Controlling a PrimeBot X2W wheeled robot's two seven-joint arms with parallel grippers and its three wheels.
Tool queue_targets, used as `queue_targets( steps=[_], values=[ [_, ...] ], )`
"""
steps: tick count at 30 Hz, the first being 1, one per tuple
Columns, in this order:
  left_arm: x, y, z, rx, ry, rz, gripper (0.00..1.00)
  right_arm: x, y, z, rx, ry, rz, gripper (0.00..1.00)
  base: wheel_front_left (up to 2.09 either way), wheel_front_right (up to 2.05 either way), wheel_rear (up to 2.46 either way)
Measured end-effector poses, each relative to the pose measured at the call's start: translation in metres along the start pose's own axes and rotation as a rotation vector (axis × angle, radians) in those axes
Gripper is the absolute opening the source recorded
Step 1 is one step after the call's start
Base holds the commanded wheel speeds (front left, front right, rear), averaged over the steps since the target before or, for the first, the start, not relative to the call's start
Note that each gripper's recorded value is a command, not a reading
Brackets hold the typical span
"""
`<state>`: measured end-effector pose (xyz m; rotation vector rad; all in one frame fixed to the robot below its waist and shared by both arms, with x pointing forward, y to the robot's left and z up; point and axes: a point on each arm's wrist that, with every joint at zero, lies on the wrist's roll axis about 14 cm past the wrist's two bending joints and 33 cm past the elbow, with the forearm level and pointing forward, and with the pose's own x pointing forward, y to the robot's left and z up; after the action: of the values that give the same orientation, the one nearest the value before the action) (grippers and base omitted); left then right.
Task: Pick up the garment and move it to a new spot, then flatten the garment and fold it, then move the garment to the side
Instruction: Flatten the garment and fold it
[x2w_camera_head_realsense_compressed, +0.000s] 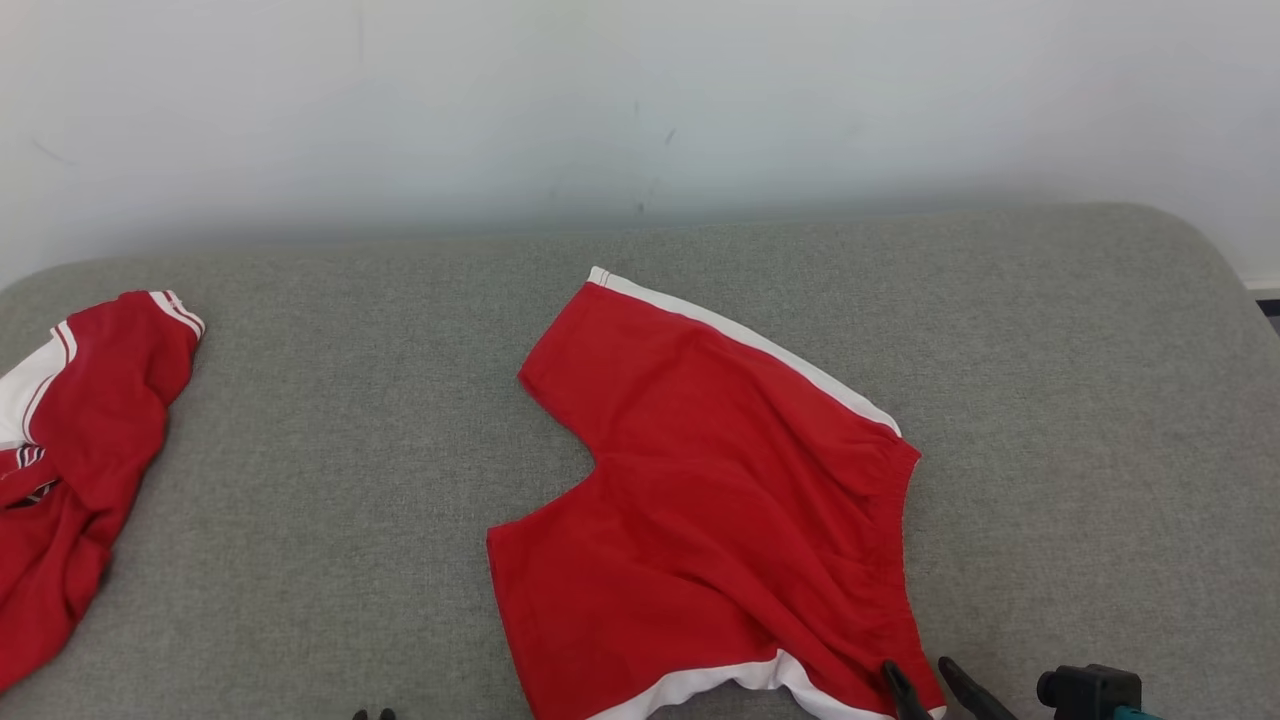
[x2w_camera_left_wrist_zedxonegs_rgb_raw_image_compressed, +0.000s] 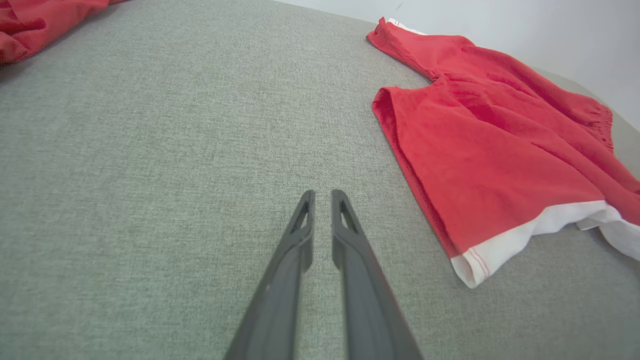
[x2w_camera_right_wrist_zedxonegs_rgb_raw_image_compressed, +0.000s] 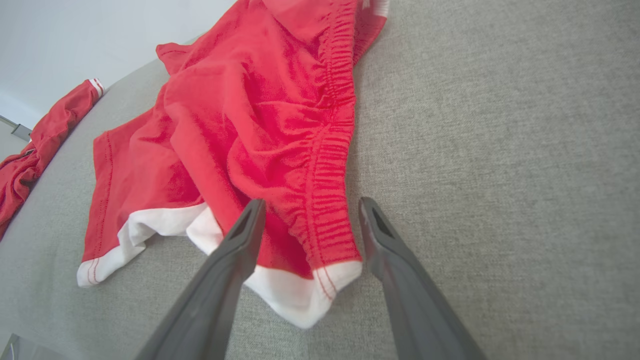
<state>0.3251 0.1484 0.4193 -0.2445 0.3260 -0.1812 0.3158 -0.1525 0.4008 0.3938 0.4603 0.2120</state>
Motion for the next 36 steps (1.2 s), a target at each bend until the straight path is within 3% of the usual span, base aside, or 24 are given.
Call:
queue_targets(
  steps=[1, 7, 12, 20, 32, 33, 34, 35, 36],
  values=[
    [0.001, 0.000, 0.002, -0.004, -0.007, 0.002, 1.00, 0.000, 0.002, 0.001, -0.011, -0.005, 0.002, 1.00, 0.00, 0.00, 0.00],
    [0.001, -0.007, 0.007, 0.006, -0.038, -0.003, 1.00, -0.003, 0.007, 0.012, -0.004, -0.073, -0.003, 1.00, 0.00, 0.00, 0.00],
    [-0.004, -0.031, -0.013, -0.010, 0.008, -0.080, 1.00, -0.009, 0.004, 0.020, 0.005, -0.122, -0.024, 1.00, 0.00, 0.00, 0.00],
    [0.002, -0.074, -0.049, -0.007, 0.120, -0.211, 1.00, -0.015, -0.008, 0.001, -0.047, -0.048, -0.066, 1.00, 0.00, 0.00, 0.00],
    [0.027, -0.085, -0.073, 0.007, 0.200, -0.260, 1.00, -0.005, -0.009, -0.024, -0.028, 0.028, -0.082, 1.00, 0.00, 0.00, 0.00],
    [0.027, -0.085, -0.075, 0.008, 0.205, -0.257, 0.74, -0.004, -0.007, -0.025, -0.029, 0.030, -0.076, 1.00, 0.00, 0.00, 0.00],
    [0.028, -0.085, -0.075, 0.005, 0.205, -0.256, 0.34, -0.004, -0.006, -0.026, -0.028, 0.032, -0.071, 1.00, 0.00, 0.00, 0.00],
    [0.030, -0.084, -0.075, 0.006, 0.204, -0.254, 0.00, -0.004, -0.005, -0.028, -0.023, 0.036, -0.069, 0.49, 0.00, 0.00, 0.00],
    [0.031, -0.083, -0.075, 0.006, 0.205, -0.254, 0.00, -0.003, -0.004, -0.029, -0.022, 0.039, -0.066, 0.32, 0.00, 0.00, 0.00]
  ],
)
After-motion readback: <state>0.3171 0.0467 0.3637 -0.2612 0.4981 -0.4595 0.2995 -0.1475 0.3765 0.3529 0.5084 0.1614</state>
